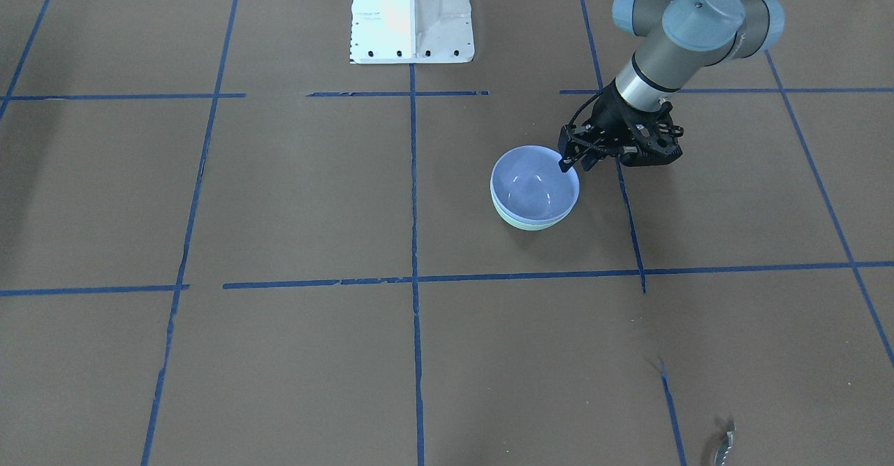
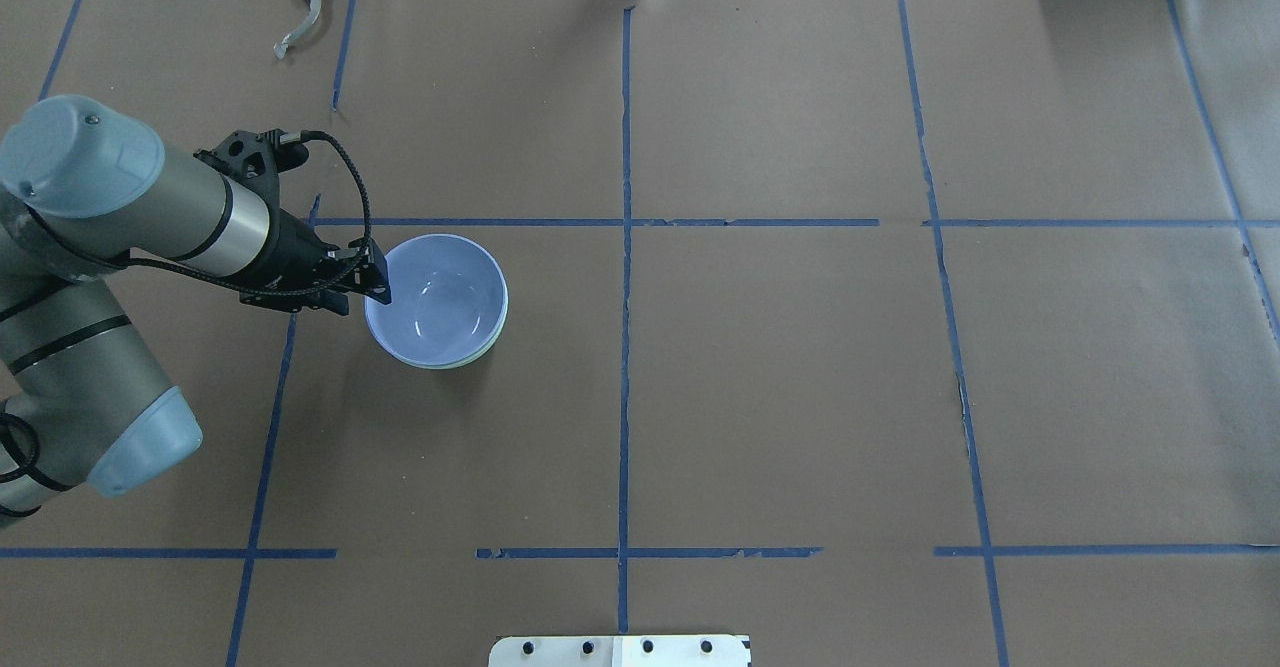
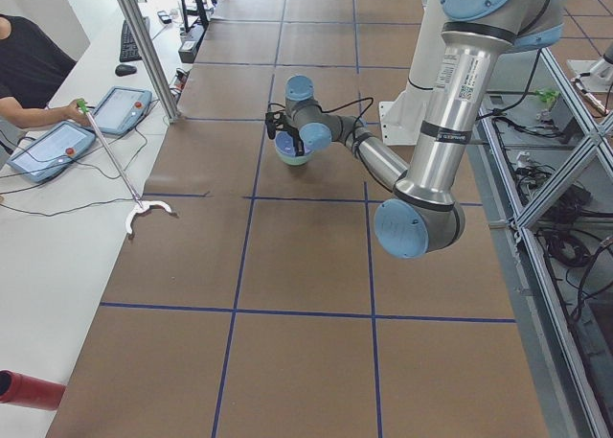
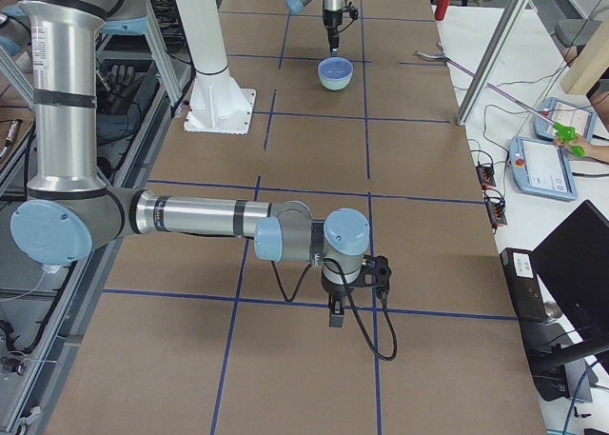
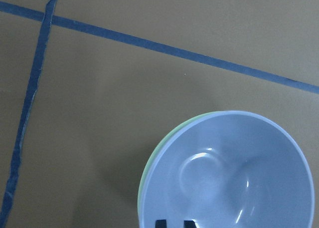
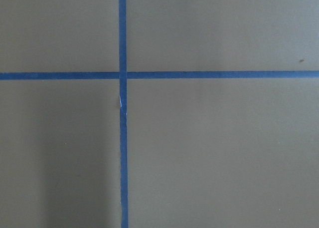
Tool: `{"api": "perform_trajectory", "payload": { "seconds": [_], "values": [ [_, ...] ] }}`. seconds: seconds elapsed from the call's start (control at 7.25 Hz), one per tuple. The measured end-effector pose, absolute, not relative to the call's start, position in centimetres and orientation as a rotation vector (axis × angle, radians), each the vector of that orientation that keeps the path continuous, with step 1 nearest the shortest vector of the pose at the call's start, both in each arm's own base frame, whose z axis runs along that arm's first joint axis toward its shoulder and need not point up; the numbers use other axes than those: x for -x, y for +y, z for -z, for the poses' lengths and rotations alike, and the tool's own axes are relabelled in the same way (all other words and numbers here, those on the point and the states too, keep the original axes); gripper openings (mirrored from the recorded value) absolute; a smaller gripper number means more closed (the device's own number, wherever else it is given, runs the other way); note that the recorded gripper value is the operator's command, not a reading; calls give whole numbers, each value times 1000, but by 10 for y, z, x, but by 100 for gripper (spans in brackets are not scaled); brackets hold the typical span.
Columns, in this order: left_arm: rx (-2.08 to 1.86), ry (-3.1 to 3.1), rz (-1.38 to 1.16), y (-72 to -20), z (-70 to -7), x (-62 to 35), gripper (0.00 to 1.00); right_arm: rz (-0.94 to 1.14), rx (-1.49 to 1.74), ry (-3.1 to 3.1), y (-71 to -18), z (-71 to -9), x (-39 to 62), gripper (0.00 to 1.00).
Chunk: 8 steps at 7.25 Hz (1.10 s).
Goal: Stack blue bowl on green bowl
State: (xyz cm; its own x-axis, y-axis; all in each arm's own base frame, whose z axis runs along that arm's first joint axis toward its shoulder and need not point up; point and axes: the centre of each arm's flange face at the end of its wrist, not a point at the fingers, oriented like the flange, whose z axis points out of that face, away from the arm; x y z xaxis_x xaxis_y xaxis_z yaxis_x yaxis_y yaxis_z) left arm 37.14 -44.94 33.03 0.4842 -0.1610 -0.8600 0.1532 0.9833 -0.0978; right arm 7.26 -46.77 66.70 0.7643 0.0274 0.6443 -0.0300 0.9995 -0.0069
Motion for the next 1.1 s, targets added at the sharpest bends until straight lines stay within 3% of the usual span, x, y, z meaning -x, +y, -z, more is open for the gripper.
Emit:
{"api": "perform_trajectory", "payload": {
  "seconds": [0.41, 1.1],
  "values": [
    [-83, 1051, 122, -457, -321, -337, 100, -31, -4, -700, -468, -667, -73, 100],
    [-278, 784, -144, -525, -368, -129, 100, -31, -4, -700, -468, -667, -73, 100]
  ]
}}
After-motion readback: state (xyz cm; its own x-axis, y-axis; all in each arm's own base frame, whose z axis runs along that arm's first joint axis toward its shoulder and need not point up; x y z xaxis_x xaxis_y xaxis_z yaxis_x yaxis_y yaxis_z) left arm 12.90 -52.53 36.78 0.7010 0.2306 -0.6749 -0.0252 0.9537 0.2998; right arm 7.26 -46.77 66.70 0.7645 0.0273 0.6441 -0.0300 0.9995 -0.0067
